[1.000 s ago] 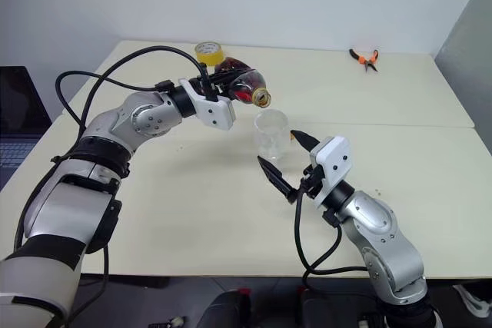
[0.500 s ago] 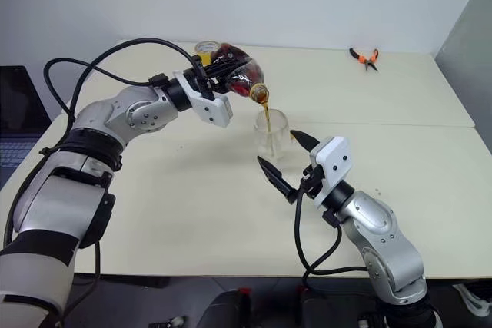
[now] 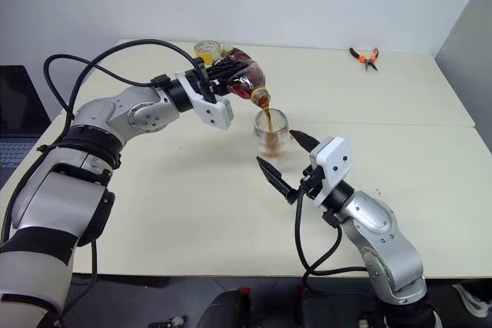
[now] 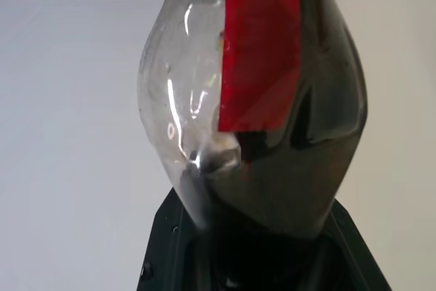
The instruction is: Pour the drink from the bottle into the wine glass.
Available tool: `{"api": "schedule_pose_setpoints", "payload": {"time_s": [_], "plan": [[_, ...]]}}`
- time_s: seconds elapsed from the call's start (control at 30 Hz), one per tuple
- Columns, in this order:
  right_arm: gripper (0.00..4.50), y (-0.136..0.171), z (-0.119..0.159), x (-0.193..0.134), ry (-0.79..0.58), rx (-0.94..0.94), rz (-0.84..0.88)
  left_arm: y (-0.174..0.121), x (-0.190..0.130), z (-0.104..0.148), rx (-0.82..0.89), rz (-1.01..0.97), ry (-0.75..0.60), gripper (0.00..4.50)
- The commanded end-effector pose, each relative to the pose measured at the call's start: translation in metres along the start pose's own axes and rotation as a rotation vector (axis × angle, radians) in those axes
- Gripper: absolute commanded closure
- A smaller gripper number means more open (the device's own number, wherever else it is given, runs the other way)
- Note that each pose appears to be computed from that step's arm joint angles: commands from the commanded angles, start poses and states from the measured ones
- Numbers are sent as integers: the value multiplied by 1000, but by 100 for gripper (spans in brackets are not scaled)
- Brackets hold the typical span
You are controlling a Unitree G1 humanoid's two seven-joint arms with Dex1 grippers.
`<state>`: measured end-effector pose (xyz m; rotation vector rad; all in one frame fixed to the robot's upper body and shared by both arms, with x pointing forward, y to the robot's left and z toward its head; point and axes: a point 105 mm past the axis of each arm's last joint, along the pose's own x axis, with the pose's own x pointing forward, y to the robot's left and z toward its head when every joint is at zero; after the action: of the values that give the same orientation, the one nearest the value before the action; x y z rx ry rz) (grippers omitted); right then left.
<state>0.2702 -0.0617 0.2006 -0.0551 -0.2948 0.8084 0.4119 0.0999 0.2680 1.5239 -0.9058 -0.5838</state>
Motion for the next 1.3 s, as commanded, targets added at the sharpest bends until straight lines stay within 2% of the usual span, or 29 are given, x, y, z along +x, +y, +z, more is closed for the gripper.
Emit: {"api": "schedule_pose_setpoints", "payload": {"time_s": [0.03, 1.3], "plan": [[0, 2, 11, -1, -45, -24, 4, 25, 1, -3, 34, 68, 3, 381], [0, 5, 10, -2, -40, -13, 20, 25, 1, -4, 26, 65, 8, 382]]}}
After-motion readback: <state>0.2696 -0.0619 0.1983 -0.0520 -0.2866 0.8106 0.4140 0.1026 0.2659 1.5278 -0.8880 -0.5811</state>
